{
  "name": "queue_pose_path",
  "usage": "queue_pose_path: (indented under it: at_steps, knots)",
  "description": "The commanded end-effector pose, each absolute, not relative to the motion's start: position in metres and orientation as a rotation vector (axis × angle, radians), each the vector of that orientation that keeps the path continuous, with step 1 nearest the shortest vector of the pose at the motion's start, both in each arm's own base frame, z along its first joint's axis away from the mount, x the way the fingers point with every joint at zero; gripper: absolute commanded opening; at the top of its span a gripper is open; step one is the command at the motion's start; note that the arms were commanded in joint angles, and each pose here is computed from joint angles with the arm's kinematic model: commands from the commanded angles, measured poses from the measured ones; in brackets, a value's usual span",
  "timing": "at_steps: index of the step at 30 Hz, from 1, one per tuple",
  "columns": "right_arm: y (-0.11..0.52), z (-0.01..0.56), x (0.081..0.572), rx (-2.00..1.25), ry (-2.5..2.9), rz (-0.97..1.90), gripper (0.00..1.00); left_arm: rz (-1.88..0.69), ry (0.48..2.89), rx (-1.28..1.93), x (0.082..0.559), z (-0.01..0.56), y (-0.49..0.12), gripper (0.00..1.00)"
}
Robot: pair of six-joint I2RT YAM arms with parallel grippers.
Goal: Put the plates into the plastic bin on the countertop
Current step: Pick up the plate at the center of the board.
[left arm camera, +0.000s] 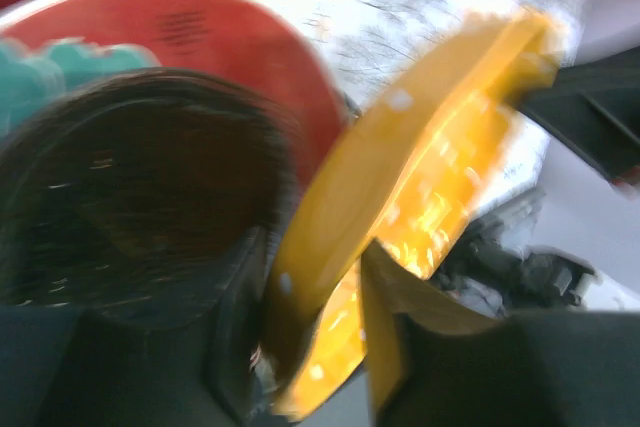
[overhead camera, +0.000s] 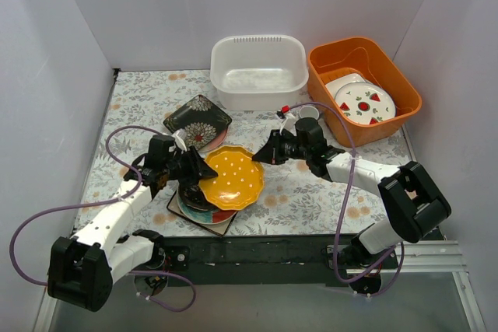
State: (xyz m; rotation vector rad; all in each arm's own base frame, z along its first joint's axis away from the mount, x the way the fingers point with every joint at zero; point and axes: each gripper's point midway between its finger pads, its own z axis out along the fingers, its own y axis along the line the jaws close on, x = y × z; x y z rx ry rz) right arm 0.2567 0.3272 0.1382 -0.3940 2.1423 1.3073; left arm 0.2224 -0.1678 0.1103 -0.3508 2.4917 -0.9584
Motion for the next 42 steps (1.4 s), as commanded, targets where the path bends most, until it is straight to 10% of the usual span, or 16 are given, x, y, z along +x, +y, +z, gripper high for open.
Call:
queue_pose_path:
  at_steps: [1,3,13,31,42]
  knots:
    - [0.34,0.218,0.254,-0.447,1.881,1.481,0.01,-0.968,2.456,-0.339,0.224,0.116,-0.168,0.19]
    - [0.339,0.216,0.255,-0.442,1.887,1.48,0.01,-0.979,2.451,-0.332,0.224,0.119,-0.17,0.0]
    - [0.339,0.205,0.254,-0.44,1.901,1.503,0.01,-1.058,2.427,-0.288,0.221,0.13,-0.179,0.0]
    - [0.294,0.179,0.264,-0.359,1.984,1.178,0.82,-1.153,2.283,-0.198,0.254,0.169,-0.196,0.0]
    - [0.243,0.18,0.261,-0.242,1.99,0.959,0.93,-1.235,2.147,-0.088,0.288,0.203,-0.215,0.0]
